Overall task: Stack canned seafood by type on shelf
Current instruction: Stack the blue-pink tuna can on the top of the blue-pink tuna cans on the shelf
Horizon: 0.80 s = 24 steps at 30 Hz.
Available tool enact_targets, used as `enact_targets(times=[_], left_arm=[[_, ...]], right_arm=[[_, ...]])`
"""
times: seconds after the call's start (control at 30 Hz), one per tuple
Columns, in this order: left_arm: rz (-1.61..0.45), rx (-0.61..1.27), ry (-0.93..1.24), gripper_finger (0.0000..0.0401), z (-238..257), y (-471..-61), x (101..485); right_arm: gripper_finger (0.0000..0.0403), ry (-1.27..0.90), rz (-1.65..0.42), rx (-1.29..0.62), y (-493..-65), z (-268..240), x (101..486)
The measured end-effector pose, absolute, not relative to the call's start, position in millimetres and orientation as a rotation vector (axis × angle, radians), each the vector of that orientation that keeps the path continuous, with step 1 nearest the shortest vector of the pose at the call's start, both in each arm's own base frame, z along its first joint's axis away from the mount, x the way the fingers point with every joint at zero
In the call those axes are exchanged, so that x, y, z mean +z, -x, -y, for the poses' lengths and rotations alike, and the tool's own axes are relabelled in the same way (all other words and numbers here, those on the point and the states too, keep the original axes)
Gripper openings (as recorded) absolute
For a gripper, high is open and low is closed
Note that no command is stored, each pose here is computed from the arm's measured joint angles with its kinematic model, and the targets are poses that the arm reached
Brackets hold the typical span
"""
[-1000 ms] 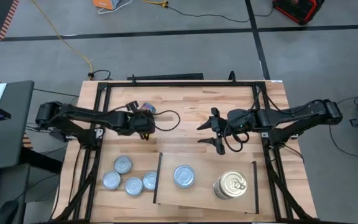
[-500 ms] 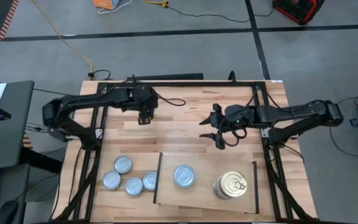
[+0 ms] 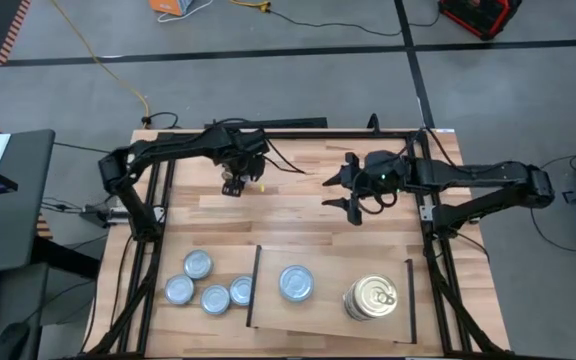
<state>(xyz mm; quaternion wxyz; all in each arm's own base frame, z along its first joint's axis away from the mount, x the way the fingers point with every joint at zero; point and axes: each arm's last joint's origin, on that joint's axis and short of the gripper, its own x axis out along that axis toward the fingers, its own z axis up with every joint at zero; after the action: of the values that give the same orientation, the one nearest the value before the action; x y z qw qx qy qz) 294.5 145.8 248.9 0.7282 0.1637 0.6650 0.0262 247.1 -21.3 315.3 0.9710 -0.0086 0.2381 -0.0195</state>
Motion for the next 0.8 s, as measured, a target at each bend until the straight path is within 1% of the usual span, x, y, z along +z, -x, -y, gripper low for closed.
enact_targets(times=[0.1, 0.43, 0.57, 0.67, 0.8], left_arm=[[-1.499, 0.009, -0.346, 0.0298, -150.7, -298.6, 241.1], [-1.626, -0.105, -0.396, 0.0297, -167.5, -299.7, 211.6], [-1.695, -0.144, -0.419, 0.0288, -173.0, -300.2, 197.5], [-1.723, -0.159, -0.425, 0.0260, -175.1, -299.9, 192.1], [-1.740, -0.154, -0.446, 0.0183, -174.1, -298.6, 194.7]], right_arm=[[0.0265, 0.035, -0.475, -0.030, -247.0, 23.8, 317.5], [0.0265, 0.055, -0.483, -0.047, -245.7, 32.2, 317.0], [0.0265, 0.052, -0.483, -0.059, -245.3, 35.3, 317.0], [0.0265, 0.051, -0.483, -0.063, -245.1, 36.3, 317.0], [0.0265, 0.051, -0.484, -0.062, -245.1, 36.1, 316.9]])
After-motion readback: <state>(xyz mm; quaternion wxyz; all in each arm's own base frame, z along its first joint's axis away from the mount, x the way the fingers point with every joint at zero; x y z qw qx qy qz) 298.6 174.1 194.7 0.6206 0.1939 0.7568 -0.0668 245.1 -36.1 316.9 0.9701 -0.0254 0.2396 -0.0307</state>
